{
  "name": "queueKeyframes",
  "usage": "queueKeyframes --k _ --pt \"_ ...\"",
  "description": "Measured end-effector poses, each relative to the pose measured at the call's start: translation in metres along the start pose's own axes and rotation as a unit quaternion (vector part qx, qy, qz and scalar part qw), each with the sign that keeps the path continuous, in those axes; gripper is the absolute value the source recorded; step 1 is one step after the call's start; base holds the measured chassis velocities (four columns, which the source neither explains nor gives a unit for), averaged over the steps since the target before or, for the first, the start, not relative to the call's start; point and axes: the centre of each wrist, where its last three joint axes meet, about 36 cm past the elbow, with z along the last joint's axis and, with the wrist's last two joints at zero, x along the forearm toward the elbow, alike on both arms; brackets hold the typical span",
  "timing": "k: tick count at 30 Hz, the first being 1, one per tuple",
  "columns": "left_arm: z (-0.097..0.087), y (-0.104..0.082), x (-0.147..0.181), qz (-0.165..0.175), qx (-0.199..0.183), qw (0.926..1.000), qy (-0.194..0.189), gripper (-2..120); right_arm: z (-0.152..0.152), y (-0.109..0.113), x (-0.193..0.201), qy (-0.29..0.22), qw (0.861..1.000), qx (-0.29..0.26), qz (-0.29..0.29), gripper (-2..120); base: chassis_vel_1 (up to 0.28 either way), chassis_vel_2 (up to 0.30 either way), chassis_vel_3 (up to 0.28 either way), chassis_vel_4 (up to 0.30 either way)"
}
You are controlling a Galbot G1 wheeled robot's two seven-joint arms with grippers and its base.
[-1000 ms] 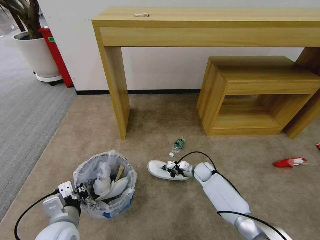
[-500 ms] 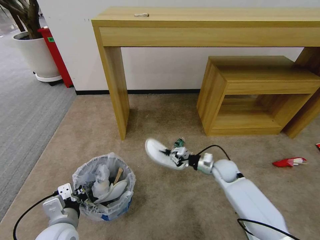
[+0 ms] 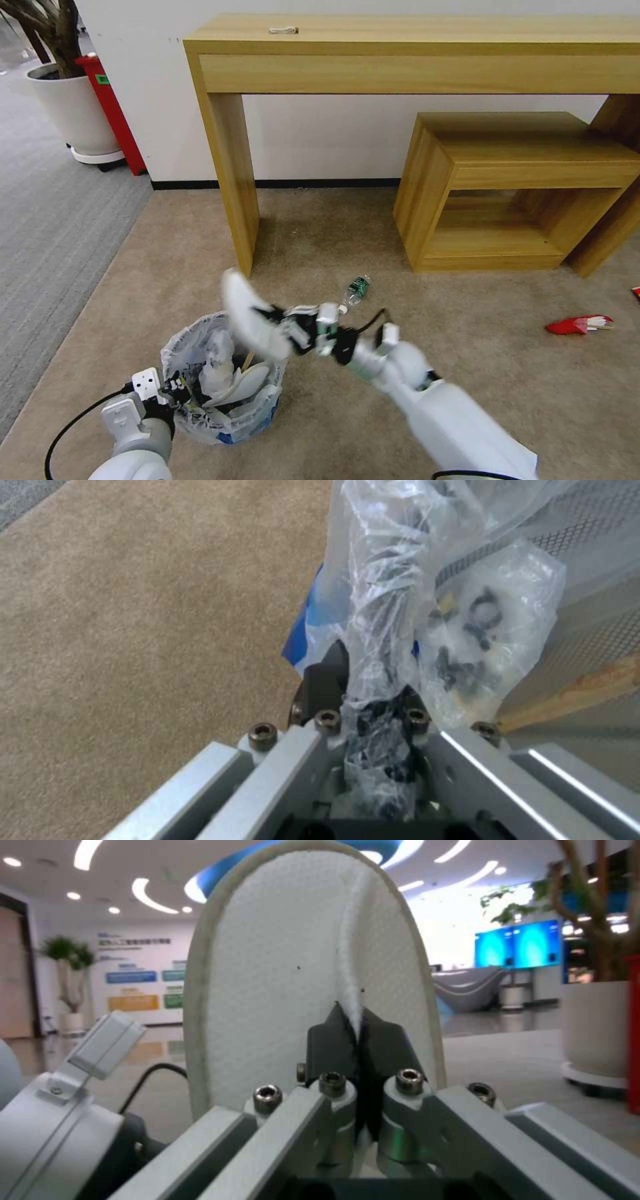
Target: Pick up the trash bin and place the garbage on the floor into it.
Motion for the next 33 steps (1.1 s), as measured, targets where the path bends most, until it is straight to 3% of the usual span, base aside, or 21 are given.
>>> queueKeyframes --k 15,21,33 --pt "-0.004 -0.010 0.005 0.016 0.009 0.9998 -0.007 1 0.038 0.010 -0.048 -0.001 1.000 0.020 0.017 0 0.000 0.000 0.000 0.000" --pt "-0.002 -0.012 0.001 0.018 0.009 0.9998 -0.004 1 0.048 0.020 -0.070 0.000 1.000 0.009 -0.002 0 0.000 0.000 0.000 0.000" --pt "-0.004 -0.008 0.002 0.017 0.007 0.9998 -0.006 1 0.067 0.029 -0.070 0.013 1.000 0.001 -0.007 3 0.000 0.000 0.000 0.000"
